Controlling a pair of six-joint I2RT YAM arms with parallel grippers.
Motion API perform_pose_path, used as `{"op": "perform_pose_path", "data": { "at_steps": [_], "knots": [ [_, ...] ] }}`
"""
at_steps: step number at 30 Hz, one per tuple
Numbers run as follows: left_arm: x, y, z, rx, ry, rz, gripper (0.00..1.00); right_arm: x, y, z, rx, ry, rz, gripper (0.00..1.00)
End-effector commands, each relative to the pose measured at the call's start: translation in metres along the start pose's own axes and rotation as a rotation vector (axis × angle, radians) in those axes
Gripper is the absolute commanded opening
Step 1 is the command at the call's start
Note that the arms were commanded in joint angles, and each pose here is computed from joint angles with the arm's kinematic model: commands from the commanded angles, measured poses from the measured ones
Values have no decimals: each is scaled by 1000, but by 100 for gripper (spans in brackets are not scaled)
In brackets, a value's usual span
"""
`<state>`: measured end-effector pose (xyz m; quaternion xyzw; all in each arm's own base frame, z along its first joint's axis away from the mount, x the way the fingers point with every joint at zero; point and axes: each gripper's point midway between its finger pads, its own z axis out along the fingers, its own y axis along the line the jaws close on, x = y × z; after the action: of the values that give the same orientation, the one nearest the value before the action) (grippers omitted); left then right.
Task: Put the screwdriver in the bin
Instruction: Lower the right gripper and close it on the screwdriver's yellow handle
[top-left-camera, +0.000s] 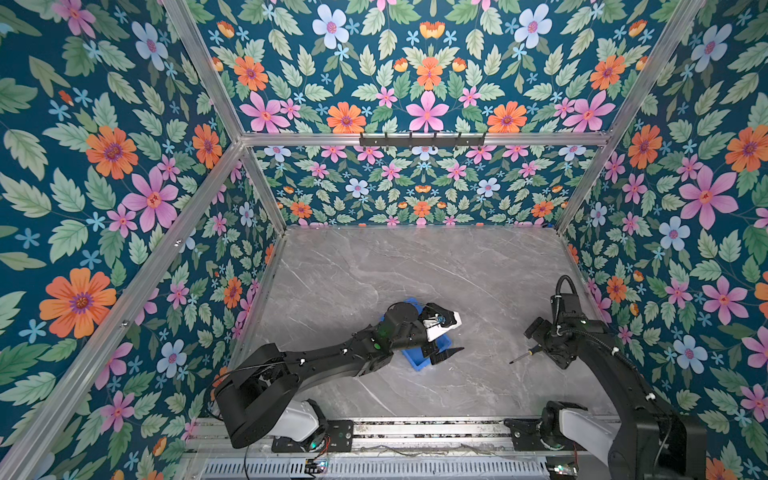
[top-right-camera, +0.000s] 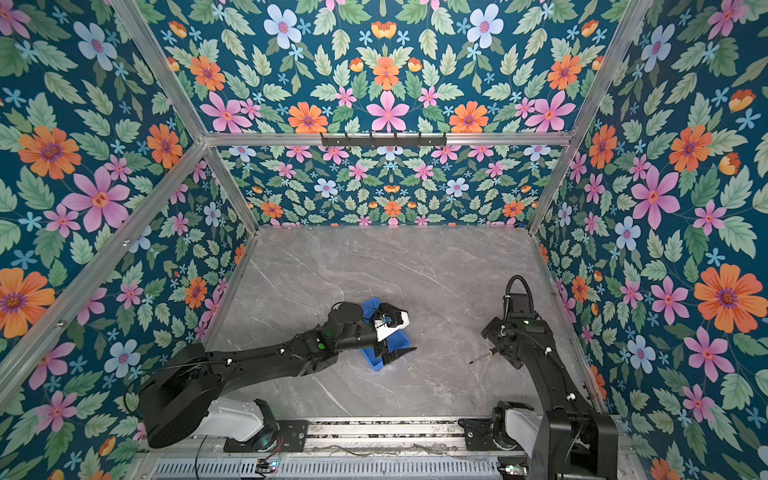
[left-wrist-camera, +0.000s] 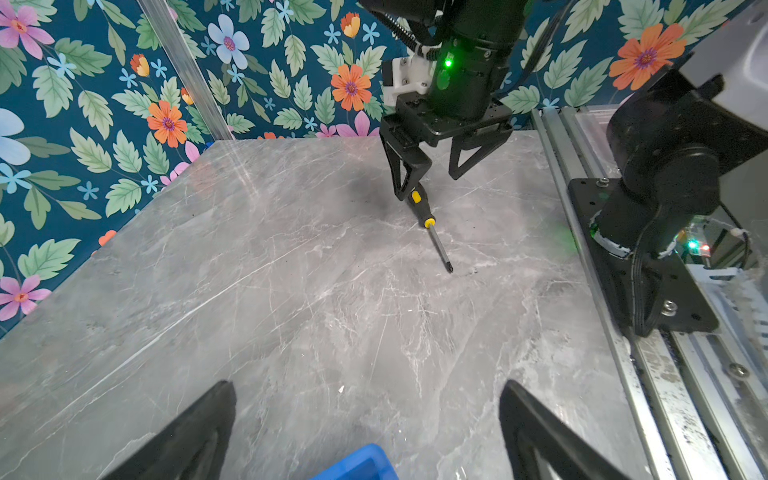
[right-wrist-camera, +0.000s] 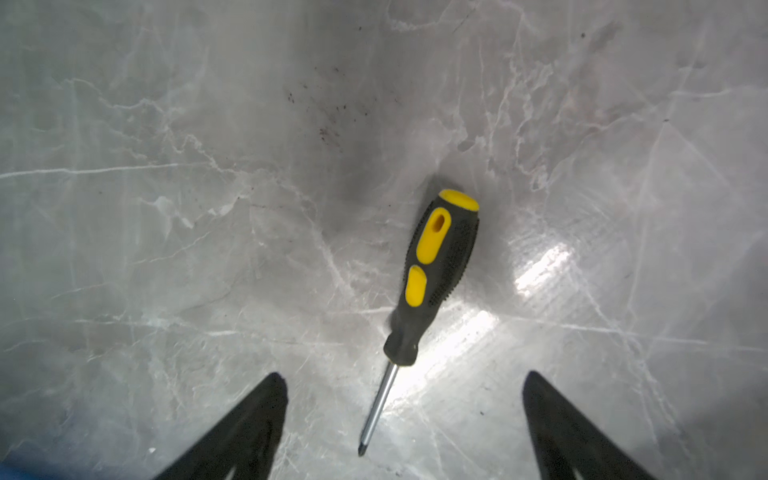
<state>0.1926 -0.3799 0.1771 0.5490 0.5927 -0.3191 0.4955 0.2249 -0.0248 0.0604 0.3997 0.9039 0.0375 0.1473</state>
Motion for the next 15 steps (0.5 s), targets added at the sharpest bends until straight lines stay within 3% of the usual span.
{"op": "perform_pose_path", "data": {
  "at_steps": [1,6,15],
  "knots": [
    [-3,-1,-2,2,-10,9,100,-8,-1,6,51,-1,14,72],
    [-4,0,-4,-8,-13,11,100,-13,-8,15,142,29,14,48],
    [-9,0,-4,-9,-23,9,100,-7,-11,36,190,95,8,42]
  ]
}}
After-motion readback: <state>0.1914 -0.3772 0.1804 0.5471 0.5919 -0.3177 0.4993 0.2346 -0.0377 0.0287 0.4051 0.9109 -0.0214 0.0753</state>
